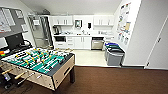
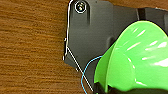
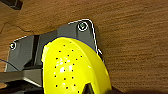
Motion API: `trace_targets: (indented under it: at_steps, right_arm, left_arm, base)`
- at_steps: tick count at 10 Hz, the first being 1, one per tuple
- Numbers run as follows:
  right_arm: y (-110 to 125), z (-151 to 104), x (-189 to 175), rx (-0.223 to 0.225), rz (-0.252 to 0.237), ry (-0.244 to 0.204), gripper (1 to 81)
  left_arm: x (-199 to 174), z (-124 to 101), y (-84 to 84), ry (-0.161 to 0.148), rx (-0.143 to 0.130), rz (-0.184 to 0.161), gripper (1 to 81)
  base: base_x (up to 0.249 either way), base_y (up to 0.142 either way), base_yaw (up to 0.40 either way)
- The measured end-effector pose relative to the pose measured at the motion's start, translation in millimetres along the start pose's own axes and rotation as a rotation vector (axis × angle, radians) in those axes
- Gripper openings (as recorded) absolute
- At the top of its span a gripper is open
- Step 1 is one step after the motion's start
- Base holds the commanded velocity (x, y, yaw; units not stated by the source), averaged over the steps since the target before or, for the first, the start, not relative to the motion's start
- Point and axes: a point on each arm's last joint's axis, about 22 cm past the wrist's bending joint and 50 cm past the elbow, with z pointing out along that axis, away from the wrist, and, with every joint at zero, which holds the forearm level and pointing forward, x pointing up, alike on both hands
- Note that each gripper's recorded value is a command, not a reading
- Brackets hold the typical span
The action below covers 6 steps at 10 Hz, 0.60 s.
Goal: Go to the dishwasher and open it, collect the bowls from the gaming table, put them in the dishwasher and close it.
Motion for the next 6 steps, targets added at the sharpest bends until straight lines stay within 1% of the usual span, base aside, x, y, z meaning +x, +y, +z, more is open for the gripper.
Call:
trace_targets:
  at_steps: [1, 2, 3, 4, 5, 6]
  right_arm:
    - [4.9, -0.5, 8.2, -0.006, -0.004, 0.009, 1.0]
    - [7.3, -0.9, 10.9, -0.009, -0.004, 0.012, 1.0]
    - [2.2, -0.3, 2.7, -0.002, 0.000, 0.005, 1.0]
    - [-0.5, 0.4, 0.9, 0.001, 0.002, 0.001, 1.0]
    - [8.8, -2.9, 4.1, -0.011, -0.002, 0.006, 1.0]
    - [17.5, -5.9, 5.5, -0.026, -0.006, 0.005, 1.0]
  left_arm:
    - [3.6, 1.3, 6.1, 0.007, -0.008, 0.001, 1.0]
    - [3.6, 2.2, 10.4, 0.006, -0.014, 0.001, 1.0]
    - [-0.1, 1.0, 4.5, 0.003, -0.006, 0.001, 1.0]
    - [-1.1, 0.0, -0.1, -0.004, 0.000, 0.000, 1.0]
    - [-1.1, 1.2, 4.6, 0.000, -0.005, 0.000, 1.0]
    - [-3.0, 3.5, 15.6, -0.004, -0.021, 0.001, 1.0]
  base:
    - [0.259, -0.079, 0.000]
    - [0.259, -0.078, 0.000]
    - [0.260, -0.076, 0.000]
    - [0.261, 0.000, 0.000]
    - [0.262, 0.000, 0.000]
    - [0.261, 0.000, 0.000]
